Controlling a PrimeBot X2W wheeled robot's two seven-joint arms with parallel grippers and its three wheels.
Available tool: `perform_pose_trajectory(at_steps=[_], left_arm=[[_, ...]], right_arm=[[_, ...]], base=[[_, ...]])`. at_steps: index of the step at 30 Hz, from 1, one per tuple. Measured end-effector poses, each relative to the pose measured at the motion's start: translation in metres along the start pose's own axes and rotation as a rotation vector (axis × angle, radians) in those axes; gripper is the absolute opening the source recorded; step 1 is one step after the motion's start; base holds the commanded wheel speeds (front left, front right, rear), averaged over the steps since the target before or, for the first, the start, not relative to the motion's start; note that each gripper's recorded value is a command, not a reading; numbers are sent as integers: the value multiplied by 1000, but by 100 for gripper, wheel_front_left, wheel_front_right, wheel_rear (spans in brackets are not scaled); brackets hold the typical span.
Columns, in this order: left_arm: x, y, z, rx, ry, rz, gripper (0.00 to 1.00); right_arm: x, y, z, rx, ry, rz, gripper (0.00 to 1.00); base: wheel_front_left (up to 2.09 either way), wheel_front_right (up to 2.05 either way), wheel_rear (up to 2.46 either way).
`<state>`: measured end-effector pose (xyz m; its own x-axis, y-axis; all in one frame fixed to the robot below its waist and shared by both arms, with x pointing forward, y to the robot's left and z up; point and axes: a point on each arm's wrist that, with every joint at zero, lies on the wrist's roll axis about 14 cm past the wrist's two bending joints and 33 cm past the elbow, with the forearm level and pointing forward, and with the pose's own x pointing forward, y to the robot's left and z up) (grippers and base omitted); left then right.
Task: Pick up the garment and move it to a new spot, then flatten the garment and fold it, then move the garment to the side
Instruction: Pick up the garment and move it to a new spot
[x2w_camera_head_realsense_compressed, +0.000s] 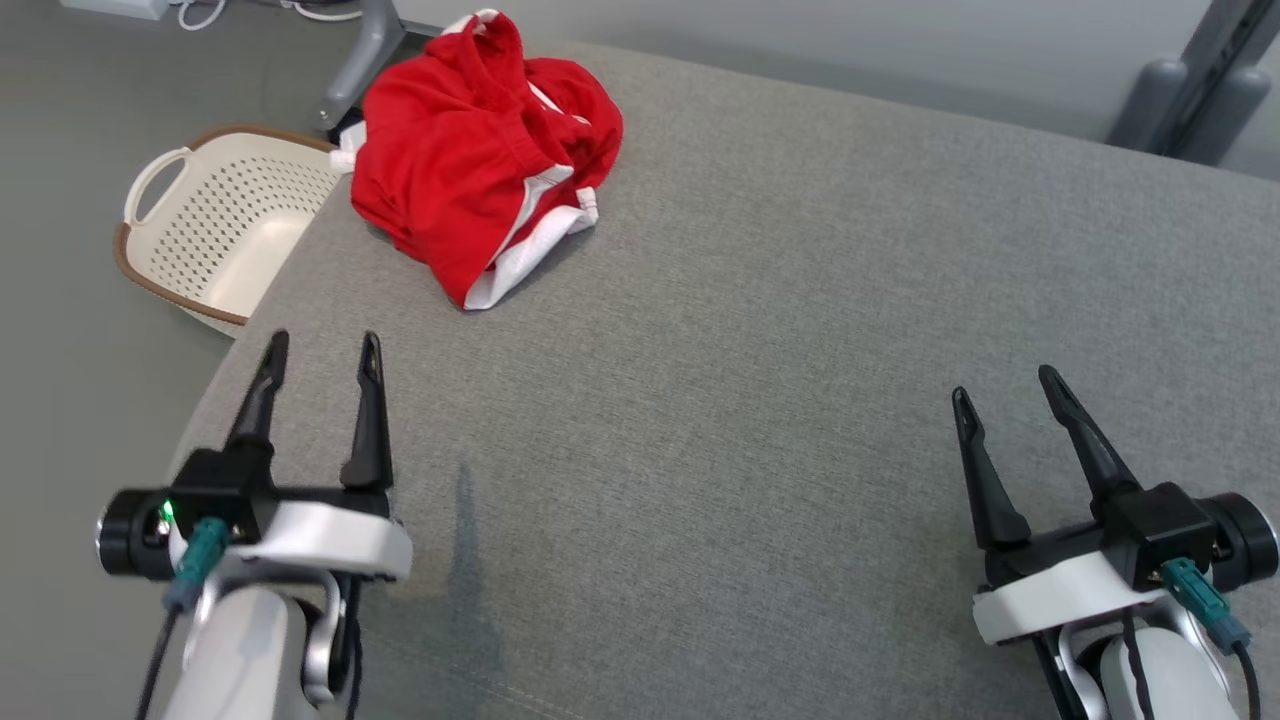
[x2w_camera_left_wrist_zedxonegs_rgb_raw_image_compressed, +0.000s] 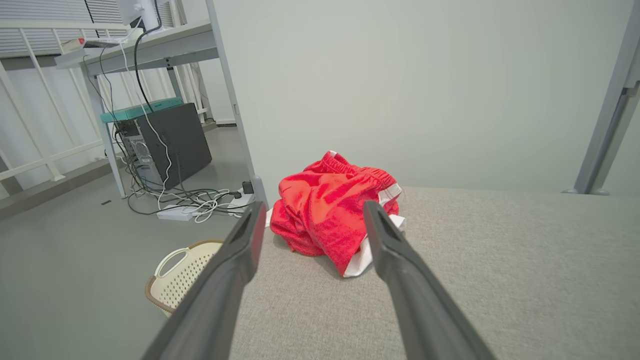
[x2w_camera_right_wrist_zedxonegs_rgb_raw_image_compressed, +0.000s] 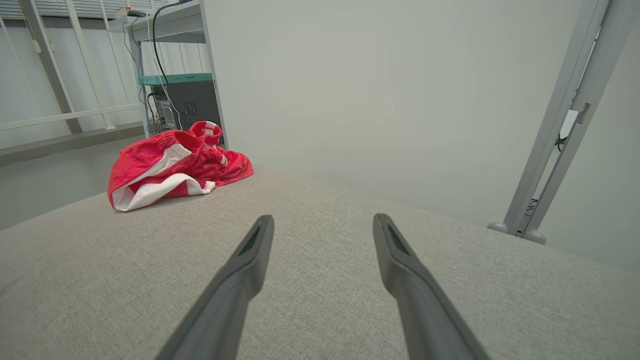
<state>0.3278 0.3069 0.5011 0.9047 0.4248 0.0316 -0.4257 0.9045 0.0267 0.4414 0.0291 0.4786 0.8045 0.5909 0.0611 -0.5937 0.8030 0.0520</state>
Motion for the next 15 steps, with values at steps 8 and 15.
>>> perform_pose_trajectory(at_steps=[8, 15], left_arm=[[96, -30, 20, 145, -46, -179, 100], [153, -62, -9, 284, 117, -307, 100]], right_arm=[[6, -33, -14, -21, 10, -65, 100], [2, -60, -35, -29, 51, -126, 100]], base=[[0, 0, 0], [0, 0, 0]])
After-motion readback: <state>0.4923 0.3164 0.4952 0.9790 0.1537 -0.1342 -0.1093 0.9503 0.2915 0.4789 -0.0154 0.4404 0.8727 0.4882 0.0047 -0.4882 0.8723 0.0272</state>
